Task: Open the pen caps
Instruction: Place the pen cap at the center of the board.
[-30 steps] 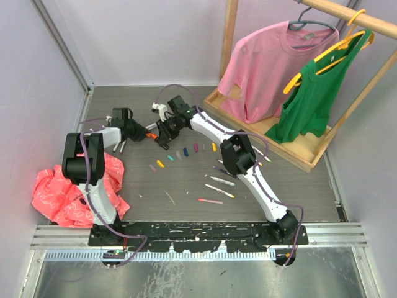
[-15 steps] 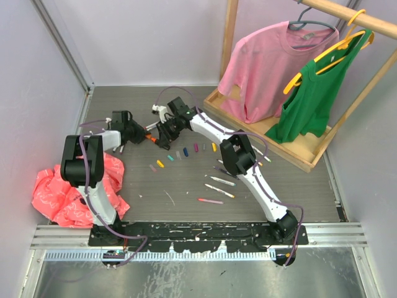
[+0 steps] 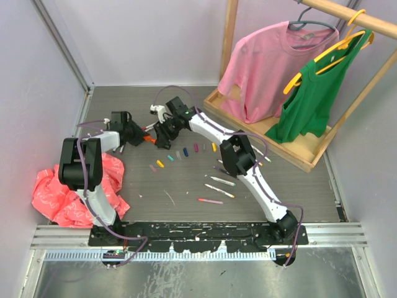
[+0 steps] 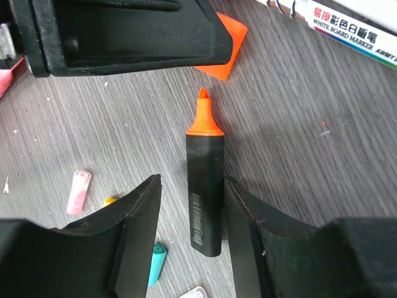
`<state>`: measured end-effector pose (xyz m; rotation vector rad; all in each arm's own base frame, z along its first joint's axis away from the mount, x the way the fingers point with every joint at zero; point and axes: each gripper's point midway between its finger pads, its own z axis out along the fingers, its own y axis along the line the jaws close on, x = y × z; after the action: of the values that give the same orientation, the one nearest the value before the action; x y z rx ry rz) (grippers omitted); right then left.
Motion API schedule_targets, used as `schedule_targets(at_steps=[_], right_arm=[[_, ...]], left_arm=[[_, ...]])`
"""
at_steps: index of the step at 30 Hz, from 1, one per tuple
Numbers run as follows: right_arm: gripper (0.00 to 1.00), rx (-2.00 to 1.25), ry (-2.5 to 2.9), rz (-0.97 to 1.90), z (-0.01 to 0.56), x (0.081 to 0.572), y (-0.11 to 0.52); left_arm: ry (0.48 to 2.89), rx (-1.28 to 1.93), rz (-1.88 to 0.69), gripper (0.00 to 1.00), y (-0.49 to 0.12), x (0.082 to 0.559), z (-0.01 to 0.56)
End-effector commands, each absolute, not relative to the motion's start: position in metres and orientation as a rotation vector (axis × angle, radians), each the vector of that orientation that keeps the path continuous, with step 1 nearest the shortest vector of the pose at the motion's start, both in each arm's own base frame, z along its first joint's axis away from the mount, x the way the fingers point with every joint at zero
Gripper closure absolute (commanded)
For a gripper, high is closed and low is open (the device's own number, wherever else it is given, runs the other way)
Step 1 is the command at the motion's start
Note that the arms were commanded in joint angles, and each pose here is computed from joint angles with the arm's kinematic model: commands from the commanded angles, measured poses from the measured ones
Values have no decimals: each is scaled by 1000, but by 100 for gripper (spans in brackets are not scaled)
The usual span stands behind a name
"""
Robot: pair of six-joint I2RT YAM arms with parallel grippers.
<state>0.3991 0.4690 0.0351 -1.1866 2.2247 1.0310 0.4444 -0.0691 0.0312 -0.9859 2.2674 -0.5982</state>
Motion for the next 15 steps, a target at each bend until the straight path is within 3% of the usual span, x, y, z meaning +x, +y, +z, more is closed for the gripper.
schedule_targets(at_steps=[1,7,11,15], right_arm=[[48,-1194,2130,939,83,413,465],[37,-1207,2070,914,113,417,458],[36,-1241,1998,913,149,410,450],[36,-1302,1909,924,190,392,436]], left_arm=[[2339,-1012,-445,62,-51,417,19],[2303,-979,-407,58,-44,410,41],[2255,-913,-366,54,-36,409,68],[2237,-715,-378,42,-39,417,97]])
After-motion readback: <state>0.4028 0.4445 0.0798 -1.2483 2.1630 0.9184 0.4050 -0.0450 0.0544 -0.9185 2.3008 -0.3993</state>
